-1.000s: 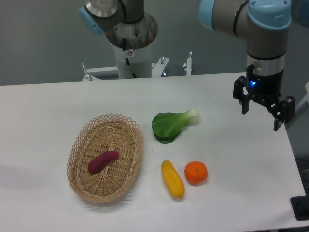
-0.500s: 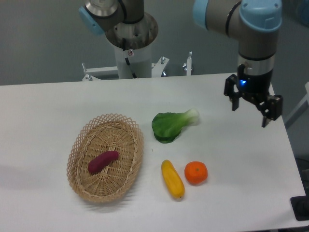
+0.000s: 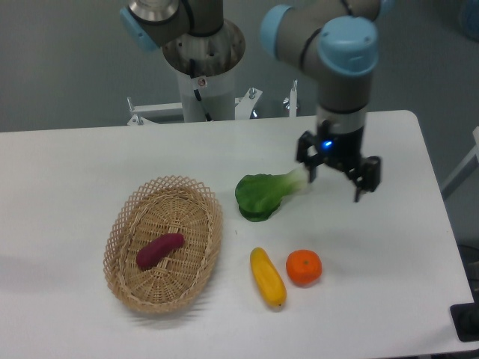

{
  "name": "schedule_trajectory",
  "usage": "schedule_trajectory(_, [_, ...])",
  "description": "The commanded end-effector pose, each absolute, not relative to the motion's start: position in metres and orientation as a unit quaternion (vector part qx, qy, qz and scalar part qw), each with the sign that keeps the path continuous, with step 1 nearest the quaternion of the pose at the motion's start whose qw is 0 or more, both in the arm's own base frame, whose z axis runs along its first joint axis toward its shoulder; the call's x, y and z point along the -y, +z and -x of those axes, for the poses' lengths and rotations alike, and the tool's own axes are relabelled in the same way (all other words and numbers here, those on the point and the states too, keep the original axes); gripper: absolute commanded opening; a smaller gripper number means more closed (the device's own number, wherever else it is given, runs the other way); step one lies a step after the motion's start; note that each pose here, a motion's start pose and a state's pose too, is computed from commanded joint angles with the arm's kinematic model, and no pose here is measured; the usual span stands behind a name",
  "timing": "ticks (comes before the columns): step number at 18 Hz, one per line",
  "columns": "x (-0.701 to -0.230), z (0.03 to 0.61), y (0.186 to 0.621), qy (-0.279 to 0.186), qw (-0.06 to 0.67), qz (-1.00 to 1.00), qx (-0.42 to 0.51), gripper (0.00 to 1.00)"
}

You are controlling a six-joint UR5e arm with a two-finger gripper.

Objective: Pick up the sweet potato from the basket
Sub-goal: 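Move the open gripper over the wicker basket toward the purple sweet potato, then lower the gripper into the basket around the sweet potato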

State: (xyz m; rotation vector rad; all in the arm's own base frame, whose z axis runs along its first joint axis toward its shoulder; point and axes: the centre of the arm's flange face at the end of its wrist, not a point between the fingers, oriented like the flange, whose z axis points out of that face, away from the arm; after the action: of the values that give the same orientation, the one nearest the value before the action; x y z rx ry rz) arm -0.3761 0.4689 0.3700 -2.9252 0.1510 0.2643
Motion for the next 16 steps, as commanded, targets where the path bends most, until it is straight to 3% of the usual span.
schedule_trajectory(3, [-0.501, 0.341, 0.354, 0.073, 0.099, 0.991, -0.045, 1.0])
schedule_trajectory(10, [-0.556, 0.24, 0.308, 0.039, 0.083, 0.986, -0.136, 1.0])
schedule_trajectory(16, [-0.579, 0.208, 0.266, 0.023, 0.067, 0.983, -0.168, 1.0])
